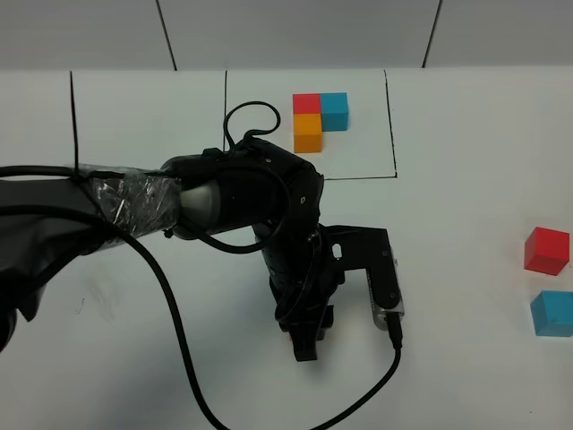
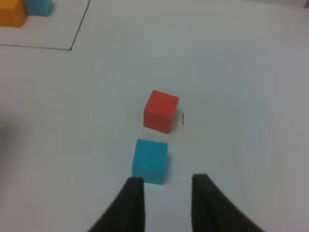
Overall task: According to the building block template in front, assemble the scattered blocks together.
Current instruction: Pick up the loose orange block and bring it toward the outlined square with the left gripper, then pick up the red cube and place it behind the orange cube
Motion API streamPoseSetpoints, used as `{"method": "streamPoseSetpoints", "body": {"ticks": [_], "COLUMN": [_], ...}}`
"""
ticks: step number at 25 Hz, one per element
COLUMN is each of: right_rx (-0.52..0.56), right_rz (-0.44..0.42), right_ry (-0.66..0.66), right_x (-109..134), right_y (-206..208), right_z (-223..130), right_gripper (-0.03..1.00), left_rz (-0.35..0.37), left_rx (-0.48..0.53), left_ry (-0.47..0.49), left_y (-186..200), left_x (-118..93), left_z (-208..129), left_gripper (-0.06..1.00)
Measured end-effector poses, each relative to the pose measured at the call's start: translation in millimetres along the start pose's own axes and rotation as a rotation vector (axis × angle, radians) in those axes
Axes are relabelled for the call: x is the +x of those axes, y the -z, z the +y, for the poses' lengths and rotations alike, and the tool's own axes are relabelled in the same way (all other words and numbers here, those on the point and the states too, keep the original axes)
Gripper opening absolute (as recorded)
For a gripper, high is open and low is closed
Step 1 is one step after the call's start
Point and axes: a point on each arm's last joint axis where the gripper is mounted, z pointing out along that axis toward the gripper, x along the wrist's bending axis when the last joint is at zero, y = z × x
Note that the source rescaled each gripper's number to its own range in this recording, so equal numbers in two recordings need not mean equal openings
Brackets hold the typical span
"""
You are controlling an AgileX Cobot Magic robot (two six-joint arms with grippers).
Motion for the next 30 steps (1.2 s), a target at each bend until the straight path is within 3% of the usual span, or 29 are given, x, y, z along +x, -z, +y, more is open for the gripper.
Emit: {"method": "streamPoseSetpoints", "body": {"ticks": [13, 15, 19, 20, 22, 24, 30], "right_rx": [0.0, 0.0, 0.0, 0.0, 0.0, 0.0, 0.0], "right_rz": [0.0, 0.0, 0.0, 0.0, 0.0, 0.0, 0.0], "right_ry": [0.0, 0.0, 0.0, 0.0, 0.0, 0.0, 0.0], "right_x": [0, 0, 0, 0, 0, 0, 0], "right_y": [0, 0, 0, 0, 0, 0, 0], "right_z": [0, 0, 0, 0, 0, 0, 0], "right_gripper": [0.0, 0.0, 0.0, 0.0, 0.0, 0.0, 0.0], "left_rz": [-0.008, -0.008, 0.01, 0.025, 0.077, 0.164, 0.525], "left_rx": [0.026, 0.026, 0.021, 0.015, -0.011, -0.055, -0.099], "left_ry": [-0.033, -0.032, -0.042, -0.05, -0.067, -0.074, 0.018], "left_y": [-14, -14, -7, -1, 25, 62, 179], "left_x": [2, 2, 3, 3, 2, 2, -14], "left_z": [-2, -2, -1, -1, 1, 2, -27], "left_gripper": [0.02, 0.23, 0.87, 0.93, 1.0, 1.0, 0.99]}}
